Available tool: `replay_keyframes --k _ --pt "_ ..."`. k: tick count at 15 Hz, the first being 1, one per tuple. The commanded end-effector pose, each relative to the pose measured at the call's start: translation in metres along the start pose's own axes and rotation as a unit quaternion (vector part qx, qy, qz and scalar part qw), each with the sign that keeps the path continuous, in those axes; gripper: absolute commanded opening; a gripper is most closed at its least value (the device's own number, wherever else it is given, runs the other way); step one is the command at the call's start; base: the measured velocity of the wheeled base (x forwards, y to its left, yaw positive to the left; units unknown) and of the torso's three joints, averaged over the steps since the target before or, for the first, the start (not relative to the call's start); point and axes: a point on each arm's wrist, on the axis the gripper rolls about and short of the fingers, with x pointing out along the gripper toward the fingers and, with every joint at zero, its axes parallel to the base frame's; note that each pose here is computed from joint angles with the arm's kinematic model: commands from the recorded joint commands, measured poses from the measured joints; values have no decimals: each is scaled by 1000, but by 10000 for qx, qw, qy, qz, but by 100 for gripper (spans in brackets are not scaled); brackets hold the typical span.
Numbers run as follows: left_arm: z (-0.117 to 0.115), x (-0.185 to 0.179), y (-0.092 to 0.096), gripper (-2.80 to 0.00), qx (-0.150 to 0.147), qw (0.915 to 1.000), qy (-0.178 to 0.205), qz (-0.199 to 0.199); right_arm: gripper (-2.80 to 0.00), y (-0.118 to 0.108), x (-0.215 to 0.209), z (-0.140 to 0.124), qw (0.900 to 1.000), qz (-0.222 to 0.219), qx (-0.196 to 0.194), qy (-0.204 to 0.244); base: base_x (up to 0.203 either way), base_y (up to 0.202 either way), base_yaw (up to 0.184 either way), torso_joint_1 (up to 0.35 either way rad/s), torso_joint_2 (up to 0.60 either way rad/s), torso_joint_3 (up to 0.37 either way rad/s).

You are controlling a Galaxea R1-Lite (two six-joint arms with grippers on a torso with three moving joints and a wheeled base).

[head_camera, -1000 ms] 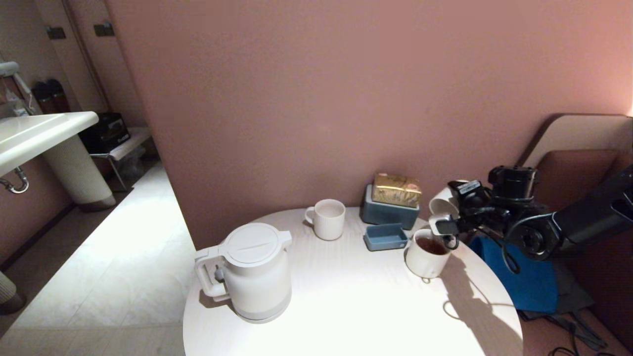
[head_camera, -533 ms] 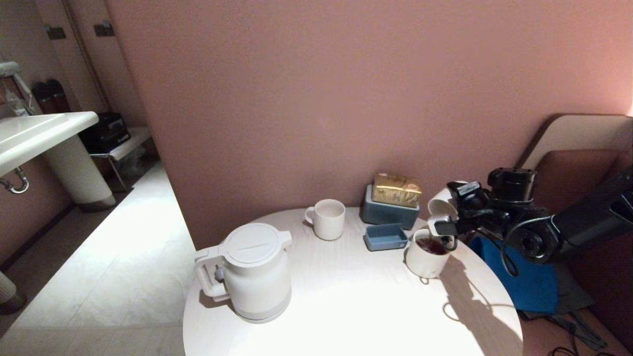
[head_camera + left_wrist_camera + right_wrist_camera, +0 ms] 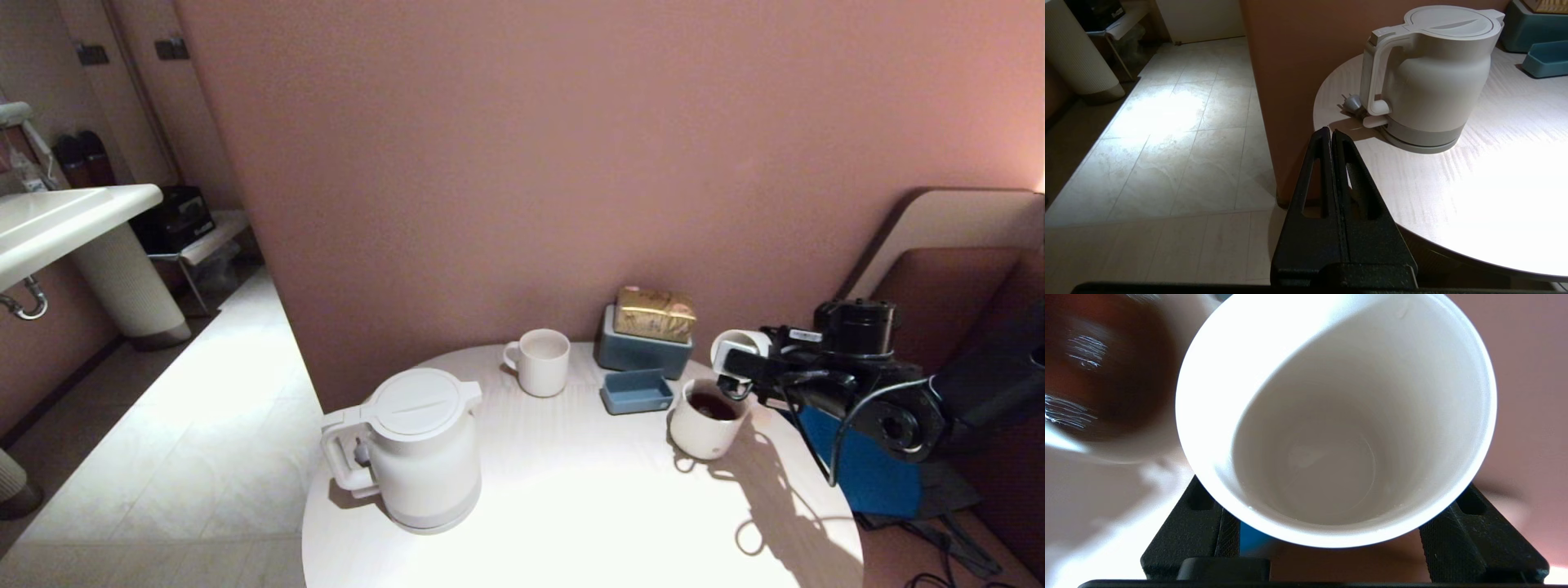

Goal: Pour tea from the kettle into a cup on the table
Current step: Pour water into another cup, then put the cup down on the table

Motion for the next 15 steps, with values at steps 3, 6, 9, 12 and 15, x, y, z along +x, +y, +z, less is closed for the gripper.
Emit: replay_keyframes --k 3,6,9,12,15 --pt "0 0 0 -280 1 10000 -1 2 -280 9 -12 1 9827 375 1755 -462 0 0 0 0 0 0" --pt "0 0 0 -280 1 10000 7 2 -280 -2 -23 7 9375 629 3275 -989 0 0 0 0 0 0" --pt "0 0 0 -280 1 10000 -1 2 -280 -22 -47 10 8827 762 4403 -1452 0 0 0 0 0 0" --pt "0 0 0 -280 1 10000 4 2 -280 -24 -69 12 8390 916 5152 -1489 0 0 0 0 0 0" --pt "0 0 0 -280 1 10000 7 2 -280 -9 -84 18 8086 1278 5571 -1398 0 0 0 0 0 0"
